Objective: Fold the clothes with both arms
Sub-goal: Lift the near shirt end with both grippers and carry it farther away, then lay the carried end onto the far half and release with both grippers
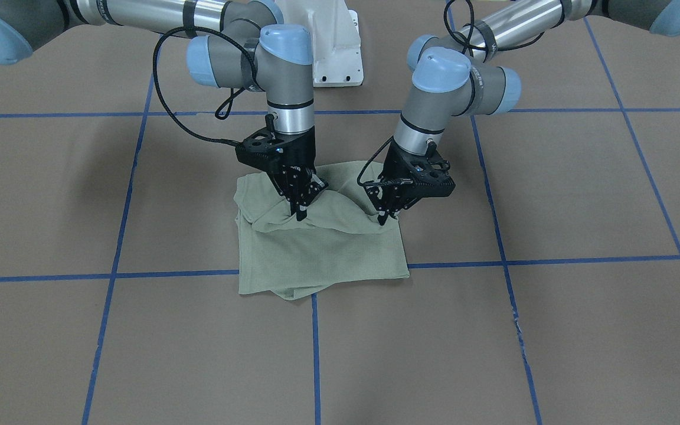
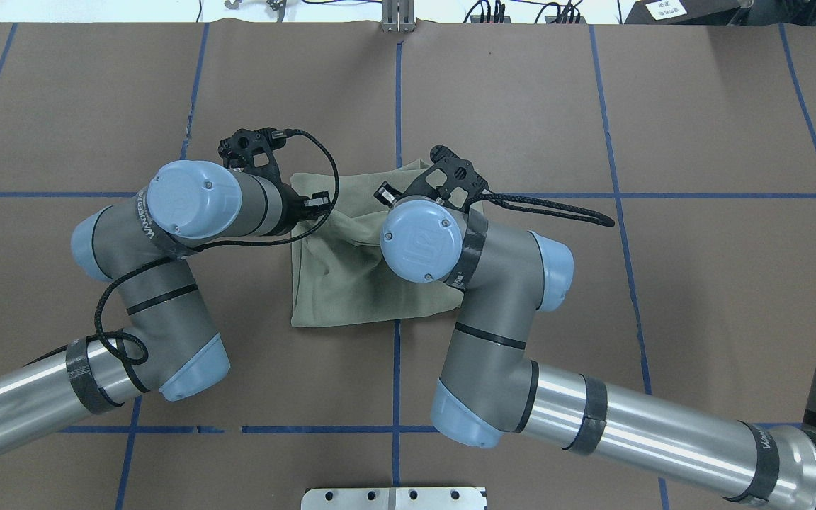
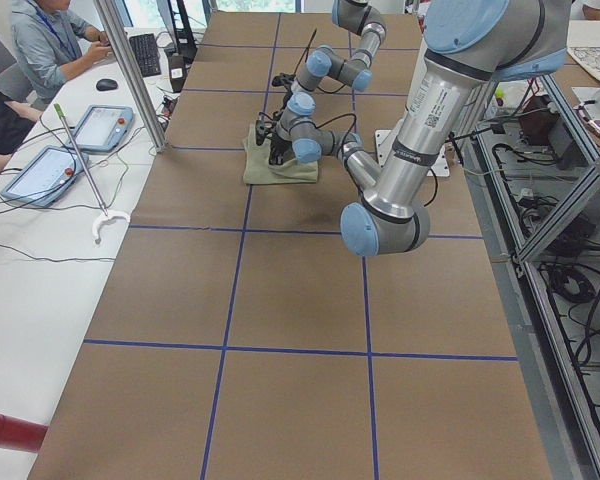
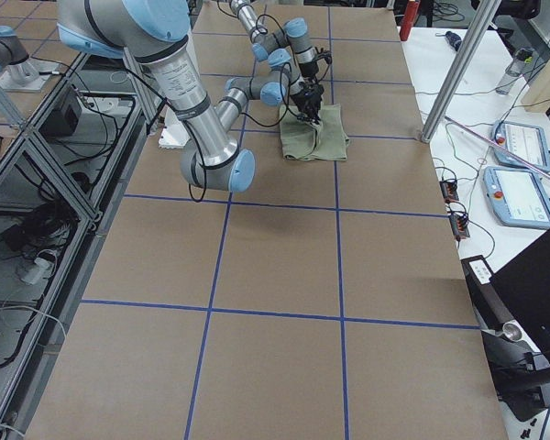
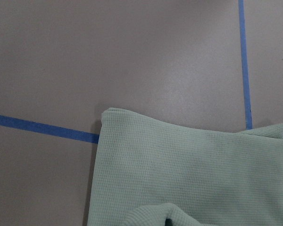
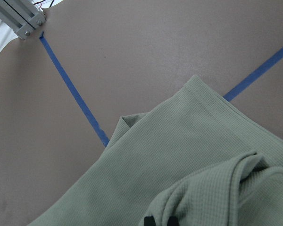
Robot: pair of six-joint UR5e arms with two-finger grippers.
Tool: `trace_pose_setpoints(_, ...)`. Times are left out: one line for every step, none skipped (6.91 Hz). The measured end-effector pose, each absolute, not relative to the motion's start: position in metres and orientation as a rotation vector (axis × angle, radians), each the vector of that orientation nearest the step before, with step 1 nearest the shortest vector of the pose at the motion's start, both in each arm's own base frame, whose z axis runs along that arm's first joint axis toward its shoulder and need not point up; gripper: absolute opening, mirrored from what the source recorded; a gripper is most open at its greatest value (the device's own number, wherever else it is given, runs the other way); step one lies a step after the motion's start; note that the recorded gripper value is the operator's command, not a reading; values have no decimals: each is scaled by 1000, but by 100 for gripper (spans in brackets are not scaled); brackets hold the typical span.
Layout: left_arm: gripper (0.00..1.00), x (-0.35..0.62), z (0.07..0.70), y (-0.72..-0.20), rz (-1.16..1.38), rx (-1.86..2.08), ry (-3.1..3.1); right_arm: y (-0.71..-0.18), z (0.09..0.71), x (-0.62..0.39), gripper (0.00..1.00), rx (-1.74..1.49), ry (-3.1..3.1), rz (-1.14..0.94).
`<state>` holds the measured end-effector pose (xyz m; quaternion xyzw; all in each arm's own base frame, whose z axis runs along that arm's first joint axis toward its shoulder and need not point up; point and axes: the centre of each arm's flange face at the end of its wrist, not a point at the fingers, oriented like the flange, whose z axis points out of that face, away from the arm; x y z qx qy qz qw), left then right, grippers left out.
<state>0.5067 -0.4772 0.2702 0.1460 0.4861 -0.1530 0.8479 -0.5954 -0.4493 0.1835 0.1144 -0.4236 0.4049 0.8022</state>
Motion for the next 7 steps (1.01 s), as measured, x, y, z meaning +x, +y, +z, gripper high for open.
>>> trace_pose_setpoints(100,508,270,-478,-312,315,1024,-459,185,-601,100,251,-894,861)
trace_pose_setpoints(100,507,268,-478,-291,326,1023,-466,188,-605,100,271,-878,831)
trace_pose_setpoints(100,505,266,-480,-255,347,1017,-476,189,-601,100,292,-864,792)
trace_pose_setpoints(100,496,265,-486,-212,373,1010,-491,190,-591,100,299,-850,754)
trace_pose_setpoints(100,478,265,-498,-158,398,1004,-505,193,-579,100,296,-837,714)
trace_pose_setpoints(100,456,270,-510,-92,417,997,-511,192,-571,100,288,-834,663)
trace_pose_setpoints(100,436,280,-519,-27,432,985,-506,187,-569,100,283,-844,589)
